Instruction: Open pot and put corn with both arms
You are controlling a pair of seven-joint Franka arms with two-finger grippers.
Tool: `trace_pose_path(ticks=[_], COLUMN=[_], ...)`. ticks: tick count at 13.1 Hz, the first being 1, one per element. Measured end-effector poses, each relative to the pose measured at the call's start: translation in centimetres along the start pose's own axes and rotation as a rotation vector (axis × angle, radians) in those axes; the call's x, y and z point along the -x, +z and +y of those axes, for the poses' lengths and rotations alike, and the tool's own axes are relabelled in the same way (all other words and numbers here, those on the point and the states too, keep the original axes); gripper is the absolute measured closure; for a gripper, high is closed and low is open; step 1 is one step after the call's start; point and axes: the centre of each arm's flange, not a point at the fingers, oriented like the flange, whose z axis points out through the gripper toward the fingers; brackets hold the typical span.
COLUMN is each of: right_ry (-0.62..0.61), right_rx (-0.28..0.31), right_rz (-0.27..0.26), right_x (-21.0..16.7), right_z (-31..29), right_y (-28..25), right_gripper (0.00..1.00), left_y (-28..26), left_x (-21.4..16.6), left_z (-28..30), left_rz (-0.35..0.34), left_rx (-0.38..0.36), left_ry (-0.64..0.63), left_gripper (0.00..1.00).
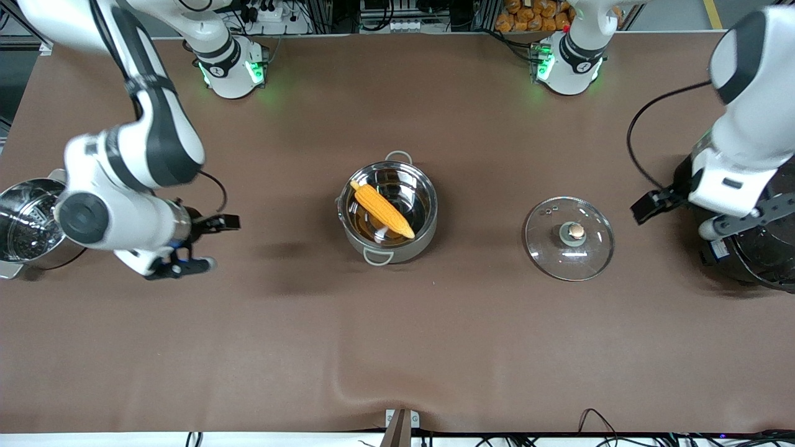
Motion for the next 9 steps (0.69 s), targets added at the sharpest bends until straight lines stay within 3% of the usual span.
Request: trace_pose_path(ticks=[4, 9], right_ry=[0.088, 0.116], right_rx=[0.000, 0.004], right_rz=[0.107, 0.141], right_x=[5.4, 10.7], right_z=[6.6, 12.0], right_y=[-6.7, -12.3], right_gripper=[0.00, 0.00], left_y=[-2.7, -6.0], left_x=[0.6, 2.2], left_z=[-0.3, -1.6], left_rz=[-0.025, -0.011], left_rx=[0.030, 0.049], left_ry=[0.051, 0.116], left_gripper=[0.00, 0.00])
